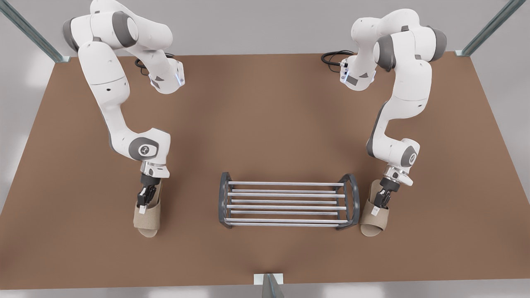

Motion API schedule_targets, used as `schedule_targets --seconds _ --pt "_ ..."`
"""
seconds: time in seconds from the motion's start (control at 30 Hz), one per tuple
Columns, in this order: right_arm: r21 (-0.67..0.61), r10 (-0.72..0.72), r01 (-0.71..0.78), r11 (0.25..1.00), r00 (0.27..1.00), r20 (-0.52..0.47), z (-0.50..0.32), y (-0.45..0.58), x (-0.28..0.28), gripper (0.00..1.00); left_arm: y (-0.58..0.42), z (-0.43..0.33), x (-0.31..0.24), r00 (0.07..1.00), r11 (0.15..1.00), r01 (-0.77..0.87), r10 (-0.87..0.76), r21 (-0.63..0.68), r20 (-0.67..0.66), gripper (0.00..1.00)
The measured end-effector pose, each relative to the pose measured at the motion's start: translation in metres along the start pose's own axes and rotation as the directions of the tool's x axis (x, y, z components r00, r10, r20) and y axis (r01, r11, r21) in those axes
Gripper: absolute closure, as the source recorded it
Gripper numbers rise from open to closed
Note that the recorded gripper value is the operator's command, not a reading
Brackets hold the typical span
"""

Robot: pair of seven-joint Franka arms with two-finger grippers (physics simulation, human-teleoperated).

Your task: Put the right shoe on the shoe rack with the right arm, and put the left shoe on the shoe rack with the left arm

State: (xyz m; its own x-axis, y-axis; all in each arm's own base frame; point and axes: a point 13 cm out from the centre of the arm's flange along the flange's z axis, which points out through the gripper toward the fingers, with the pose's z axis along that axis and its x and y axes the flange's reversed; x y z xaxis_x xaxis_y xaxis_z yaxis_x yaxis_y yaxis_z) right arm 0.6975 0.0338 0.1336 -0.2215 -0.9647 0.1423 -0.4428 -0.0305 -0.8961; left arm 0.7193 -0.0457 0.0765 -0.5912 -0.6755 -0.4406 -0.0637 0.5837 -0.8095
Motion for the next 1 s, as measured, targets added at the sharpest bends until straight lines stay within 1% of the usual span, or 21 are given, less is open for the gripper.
schedule_targets --seconds 0.17,0.23,0.3,0.37,0.43,0.5,0.57,0.63,0.73,0.8,0.87,0.93,1.0 --pt "0.030 0.010 -0.010 0.999 1.000 0.007 -0.011 -0.034 0.001 0.79 -0.023 -0.006 -0.019 1.000 0.999 -0.022 0.021 0.025 0.023 0.65" --pt "0.055 0.048 -0.049 0.997 0.999 0.017 -0.028 -0.072 0.000 0.79 -0.040 -0.012 -0.032 0.999 0.999 -0.036 0.035 0.039 0.038 0.77" --pt "0.060 0.096 -0.099 0.993 0.995 0.039 -0.052 -0.104 -0.005 0.79 -0.061 -0.022 -0.046 0.997 0.998 -0.049 0.046 0.050 0.058 0.79" --pt "0.056 0.134 -0.139 0.989 0.987 0.090 -0.087 -0.129 -0.026 0.79 -0.088 -0.037 -0.061 0.995 0.996 -0.068 0.064 0.059 0.077 0.79" --pt "0.039 0.172 -0.181 0.983 0.972 0.162 -0.127 -0.146 -0.066 0.79 -0.111 -0.056 -0.068 0.994 0.995 -0.076 0.071 0.061 0.089 0.79" --pt "0.013 0.219 -0.230 0.973 0.944 0.246 -0.172 -0.162 -0.122 0.79 -0.132 -0.076 -0.074 0.992 0.995 -0.079 0.072 0.065 0.104 0.79" --pt "-0.016 0.289 -0.301 0.954 0.897 0.335 -0.222 -0.188 -0.183 0.79 -0.153 -0.093 -0.077 0.990 0.994 -0.081 0.073 0.070 0.117 0.79" --pt "-0.044 0.349 -0.364 0.930 0.843 0.408 -0.279 -0.216 -0.229 0.79 -0.175 -0.102 -0.078 0.989 0.993 -0.087 0.077 0.077 0.124 0.79" --pt "-0.117 0.419 -0.417 0.901 0.772 0.477 -0.348 -0.229 -0.289 0.79 -0.204 -0.110 -0.074 0.989 0.993 -0.091 0.081 0.080 0.122 0.79" --pt "-0.167 0.459 -0.437 0.884 0.741 0.490 -0.379 -0.224 -0.329 0.79 -0.218 -0.114 -0.072 0.989 0.993 -0.091 0.081 0.075 0.123 0.79" --pt "-0.203 0.498 -0.460 0.864 0.727 0.473 -0.389 -0.219 -0.359 0.79 -0.222 -0.116 -0.069 0.990 0.995 -0.085 0.077 0.060 0.119 0.79" --pt "-0.219 0.542 -0.497 0.840 0.735 0.408 -0.360 -0.215 -0.371 0.79 -0.220 -0.117 -0.068 0.991 0.996 -0.075 0.070 0.042 0.117 0.79" --pt "-0.216 0.559 -0.516 0.829 0.759 0.333 -0.325 -0.199 -0.376 0.79 -0.218 -0.119 -0.068 0.991 0.998 -0.063 0.060 0.024 0.119 0.79"
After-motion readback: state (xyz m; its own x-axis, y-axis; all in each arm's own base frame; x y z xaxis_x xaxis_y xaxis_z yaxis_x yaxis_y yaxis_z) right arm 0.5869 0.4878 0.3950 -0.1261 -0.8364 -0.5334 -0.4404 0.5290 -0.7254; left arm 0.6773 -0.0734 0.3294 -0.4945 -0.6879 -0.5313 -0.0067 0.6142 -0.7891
